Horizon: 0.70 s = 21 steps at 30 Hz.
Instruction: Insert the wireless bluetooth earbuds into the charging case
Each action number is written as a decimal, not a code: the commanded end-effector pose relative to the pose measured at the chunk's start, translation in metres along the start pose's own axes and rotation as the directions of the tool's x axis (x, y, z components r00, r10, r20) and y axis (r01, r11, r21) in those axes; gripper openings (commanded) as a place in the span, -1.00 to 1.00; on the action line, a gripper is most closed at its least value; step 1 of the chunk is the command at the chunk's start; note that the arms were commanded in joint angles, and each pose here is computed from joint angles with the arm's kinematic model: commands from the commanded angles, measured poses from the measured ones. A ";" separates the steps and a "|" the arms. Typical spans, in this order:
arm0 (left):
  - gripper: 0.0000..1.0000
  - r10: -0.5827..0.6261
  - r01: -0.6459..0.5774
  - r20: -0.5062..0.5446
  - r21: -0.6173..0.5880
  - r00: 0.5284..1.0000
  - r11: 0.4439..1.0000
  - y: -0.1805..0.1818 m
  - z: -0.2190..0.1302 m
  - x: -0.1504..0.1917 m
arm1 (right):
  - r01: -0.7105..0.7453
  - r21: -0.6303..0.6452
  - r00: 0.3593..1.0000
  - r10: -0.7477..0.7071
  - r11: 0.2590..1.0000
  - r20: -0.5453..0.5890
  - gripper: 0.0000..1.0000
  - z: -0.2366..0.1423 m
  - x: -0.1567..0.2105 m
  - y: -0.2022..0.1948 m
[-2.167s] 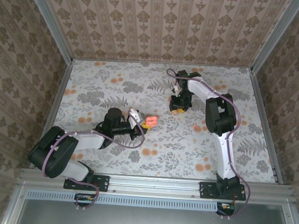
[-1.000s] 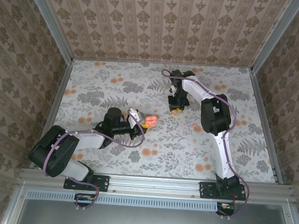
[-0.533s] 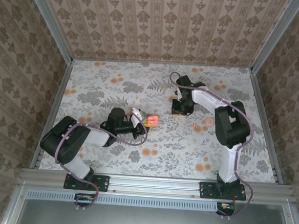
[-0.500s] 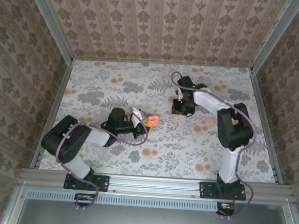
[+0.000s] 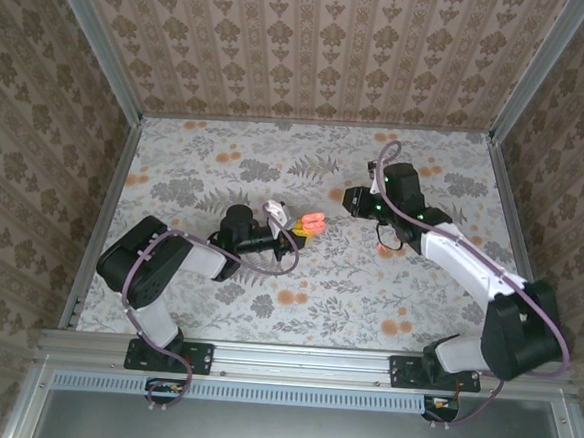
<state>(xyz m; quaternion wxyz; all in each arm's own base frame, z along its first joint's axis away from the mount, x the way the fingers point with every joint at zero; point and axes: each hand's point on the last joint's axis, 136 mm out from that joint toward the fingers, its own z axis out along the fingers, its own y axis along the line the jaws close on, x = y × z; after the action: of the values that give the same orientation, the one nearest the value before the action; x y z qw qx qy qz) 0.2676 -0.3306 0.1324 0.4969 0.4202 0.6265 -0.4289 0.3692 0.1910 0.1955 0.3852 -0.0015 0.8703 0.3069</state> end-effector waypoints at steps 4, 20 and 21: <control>-0.77 -0.019 0.017 0.130 0.016 0.991 1.000 0.003 0.010 -0.036 | 0.018 -0.127 0.984 0.005 0.992 0.180 -0.66 -0.025 -0.015 0.029; -0.78 -0.033 0.034 0.179 -0.004 0.983 0.999 0.009 0.018 -0.056 | 0.075 -0.212 0.975 -0.028 0.974 0.218 -0.67 -0.016 0.002 0.071; -0.77 -0.034 0.036 0.182 -0.005 0.983 0.999 0.009 0.017 -0.057 | 0.078 -0.213 0.976 -0.031 0.974 0.217 -0.68 -0.014 0.003 0.072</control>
<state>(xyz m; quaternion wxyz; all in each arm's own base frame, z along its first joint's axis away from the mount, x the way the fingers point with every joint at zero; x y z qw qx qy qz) 0.2853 -0.3466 0.1635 0.5248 0.3745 0.6095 -0.4613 0.3347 0.2385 0.2354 0.4666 -0.0421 0.7935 0.3885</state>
